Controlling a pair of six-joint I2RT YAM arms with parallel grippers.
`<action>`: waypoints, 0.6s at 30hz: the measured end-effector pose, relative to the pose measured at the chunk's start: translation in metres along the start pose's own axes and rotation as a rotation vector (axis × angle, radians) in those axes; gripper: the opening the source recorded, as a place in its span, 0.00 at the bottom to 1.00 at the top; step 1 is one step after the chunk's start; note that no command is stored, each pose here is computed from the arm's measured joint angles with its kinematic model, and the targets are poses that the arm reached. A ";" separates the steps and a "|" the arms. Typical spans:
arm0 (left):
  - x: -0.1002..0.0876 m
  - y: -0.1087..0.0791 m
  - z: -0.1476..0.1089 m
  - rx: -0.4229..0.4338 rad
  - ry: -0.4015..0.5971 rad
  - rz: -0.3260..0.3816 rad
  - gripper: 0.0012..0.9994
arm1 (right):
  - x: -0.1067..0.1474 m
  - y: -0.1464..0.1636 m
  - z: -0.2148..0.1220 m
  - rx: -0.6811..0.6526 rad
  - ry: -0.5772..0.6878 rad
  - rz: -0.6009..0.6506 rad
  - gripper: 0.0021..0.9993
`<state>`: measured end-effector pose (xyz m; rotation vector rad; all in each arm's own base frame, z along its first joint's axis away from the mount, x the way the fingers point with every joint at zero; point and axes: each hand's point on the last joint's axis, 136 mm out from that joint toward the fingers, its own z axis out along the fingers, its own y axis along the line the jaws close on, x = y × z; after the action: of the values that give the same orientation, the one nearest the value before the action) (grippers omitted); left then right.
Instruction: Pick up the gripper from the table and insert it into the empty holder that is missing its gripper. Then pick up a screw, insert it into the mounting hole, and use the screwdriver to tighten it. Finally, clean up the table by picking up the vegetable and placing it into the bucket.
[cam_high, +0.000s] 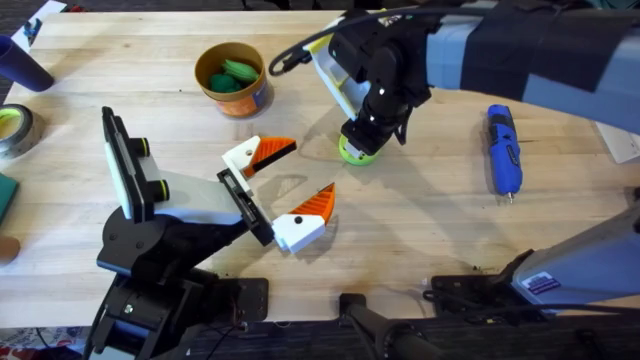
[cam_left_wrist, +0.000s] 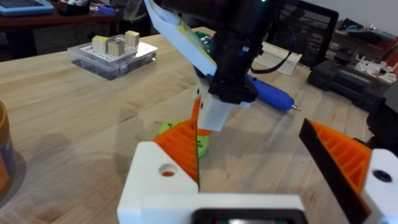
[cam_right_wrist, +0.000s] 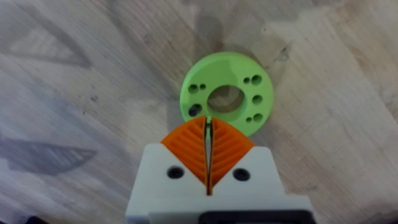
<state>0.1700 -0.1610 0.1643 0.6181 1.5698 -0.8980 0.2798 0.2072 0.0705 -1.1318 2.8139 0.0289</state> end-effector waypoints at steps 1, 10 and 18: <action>0.000 0.000 0.000 0.000 0.000 0.000 0.99 | -0.003 0.000 -0.002 0.000 -0.011 0.000 0.01; 0.000 0.000 0.000 -0.001 0.000 -0.001 0.99 | 0.001 0.005 0.001 -0.031 0.011 0.055 0.01; 0.000 0.000 0.000 -0.001 0.000 -0.001 0.99 | -0.001 0.005 -0.012 -0.034 -0.024 0.145 0.01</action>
<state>0.1702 -0.1609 0.1643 0.6169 1.5704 -0.8982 0.2756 0.2110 0.0819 -0.9247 2.8789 0.1020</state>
